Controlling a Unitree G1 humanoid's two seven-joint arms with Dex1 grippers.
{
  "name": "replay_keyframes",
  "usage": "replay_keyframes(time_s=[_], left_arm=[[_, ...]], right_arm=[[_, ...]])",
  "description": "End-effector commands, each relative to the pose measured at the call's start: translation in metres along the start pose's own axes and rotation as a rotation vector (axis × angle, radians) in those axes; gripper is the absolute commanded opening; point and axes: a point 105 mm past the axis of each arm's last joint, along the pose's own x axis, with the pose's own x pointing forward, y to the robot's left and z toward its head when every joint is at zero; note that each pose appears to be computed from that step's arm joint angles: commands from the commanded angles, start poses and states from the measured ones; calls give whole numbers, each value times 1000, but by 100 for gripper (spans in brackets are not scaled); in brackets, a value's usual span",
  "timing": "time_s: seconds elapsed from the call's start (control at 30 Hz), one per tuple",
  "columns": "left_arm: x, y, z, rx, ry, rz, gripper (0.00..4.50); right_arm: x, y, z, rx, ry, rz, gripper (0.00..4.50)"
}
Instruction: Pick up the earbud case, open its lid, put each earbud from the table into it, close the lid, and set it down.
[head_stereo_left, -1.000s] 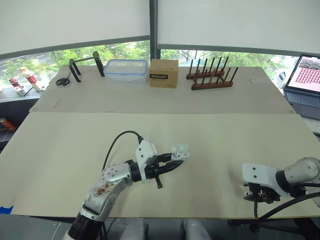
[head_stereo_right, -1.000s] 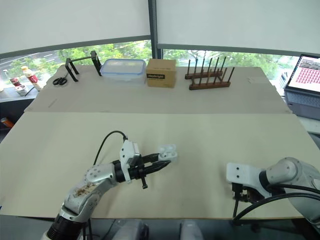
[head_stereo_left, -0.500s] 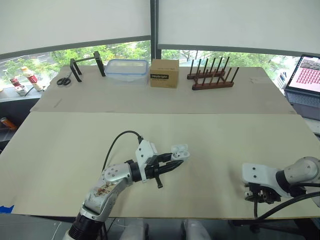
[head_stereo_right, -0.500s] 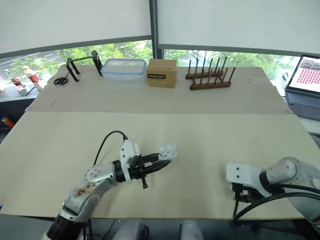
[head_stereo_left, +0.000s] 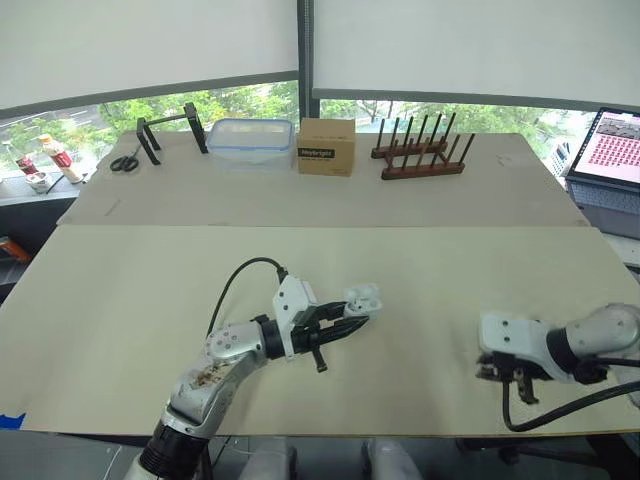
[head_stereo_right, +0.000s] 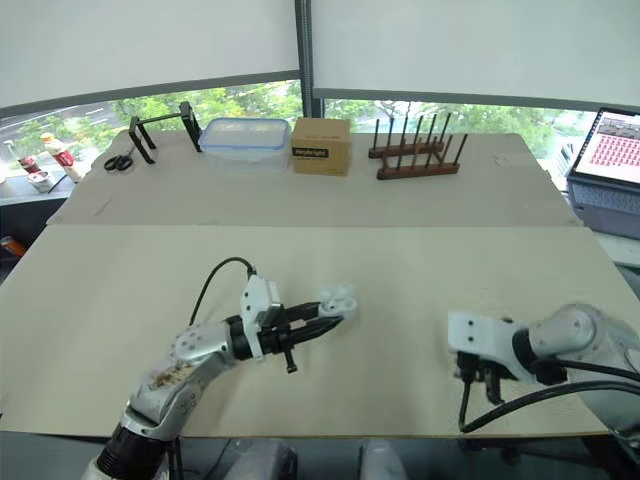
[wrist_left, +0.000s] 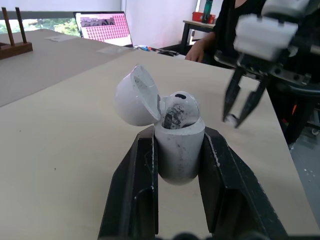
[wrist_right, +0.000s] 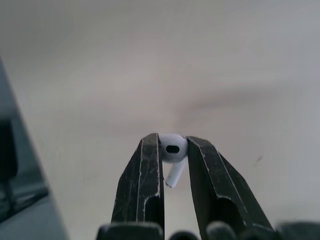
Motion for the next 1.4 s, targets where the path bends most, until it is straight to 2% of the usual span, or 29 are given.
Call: replay_keyframes(time_s=[0.03,0.27,0.33,0.5,0.7,0.97,1.37,1.4], left_arm=[[4,8,17,47,-71,5,58],[11,31,31,81,-119,43,58],[13,35,33,82,-119,37,58],[16,40,37,72,-112,14,58],[18,39,44,63,-115,-15,58],[17,40,46,49,-122,-12,58],[17,38,51,48,-151,-21,58],[17,38,52,50,-153,-21,58]], right_arm=[[-9,-20,48,14,-255,-142,34],[-23,-41,114,156,-686,-307,34],[-24,-42,124,190,-763,-328,34],[-19,-42,138,228,-845,-356,34],[-9,-40,147,236,-881,-386,34],[0,-39,137,186,-835,-447,34],[13,-26,134,136,-788,-406,34],[13,-26,134,139,-786,-403,84]])
